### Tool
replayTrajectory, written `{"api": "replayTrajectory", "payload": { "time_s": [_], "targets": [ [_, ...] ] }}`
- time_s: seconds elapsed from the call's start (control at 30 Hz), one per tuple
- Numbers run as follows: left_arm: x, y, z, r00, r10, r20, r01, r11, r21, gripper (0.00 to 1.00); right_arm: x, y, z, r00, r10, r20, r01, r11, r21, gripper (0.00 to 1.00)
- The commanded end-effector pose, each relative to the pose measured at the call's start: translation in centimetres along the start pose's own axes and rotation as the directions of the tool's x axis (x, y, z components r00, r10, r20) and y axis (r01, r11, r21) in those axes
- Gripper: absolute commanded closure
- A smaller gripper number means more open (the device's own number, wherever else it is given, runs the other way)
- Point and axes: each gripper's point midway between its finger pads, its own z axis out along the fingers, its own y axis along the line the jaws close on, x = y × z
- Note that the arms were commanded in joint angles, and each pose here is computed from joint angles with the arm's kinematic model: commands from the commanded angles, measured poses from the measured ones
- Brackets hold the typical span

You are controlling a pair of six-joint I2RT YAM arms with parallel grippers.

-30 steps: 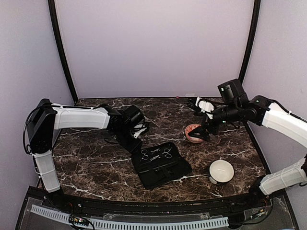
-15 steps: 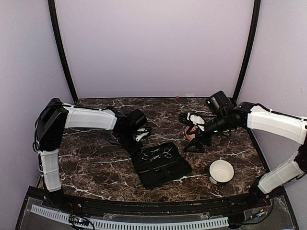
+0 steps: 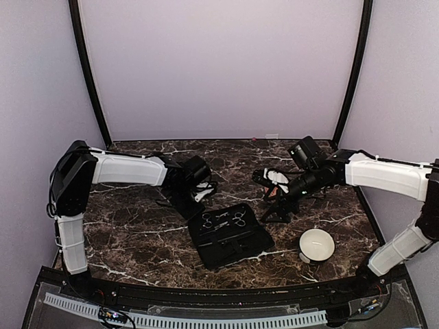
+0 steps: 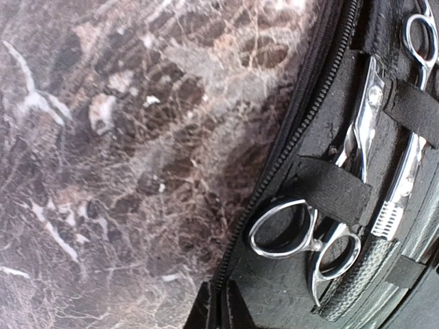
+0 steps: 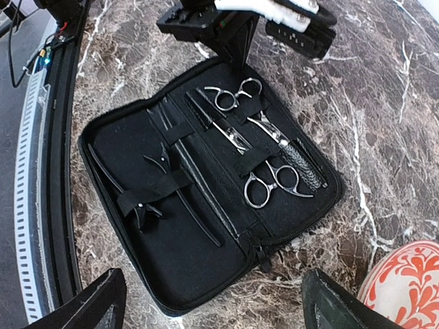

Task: Sort the hair-cutting tools

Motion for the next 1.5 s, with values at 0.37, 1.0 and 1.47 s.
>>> {"api": "replayTrajectory", "payload": {
  "time_s": [0.37,1.0,1.47],
  "targets": [
    [-4.7,1.4,-11.2,0.909,0.010,0.416,0.025,0.997,-0.077,1.00,-0.7,-7.3,1.9,0.989,-0.056,-0.134,0.085,0.972,0.219,0.18],
    [-3.6,0.8,-13.2,0.832,0.053,0.552,0.004,0.995,-0.101,1.00,-7.0,-8.4,6.3,0.969,-0.223,-0.103,0.212,0.972,-0.101,0.16],
    [-3.5,0.6,-13.0,0.831,0.069,0.553,0.000,0.992,-0.123,1.00,-6.3,-5.7,7.9,0.978,-0.192,-0.086,0.160,0.944,-0.289,0.42]
  ]
}}
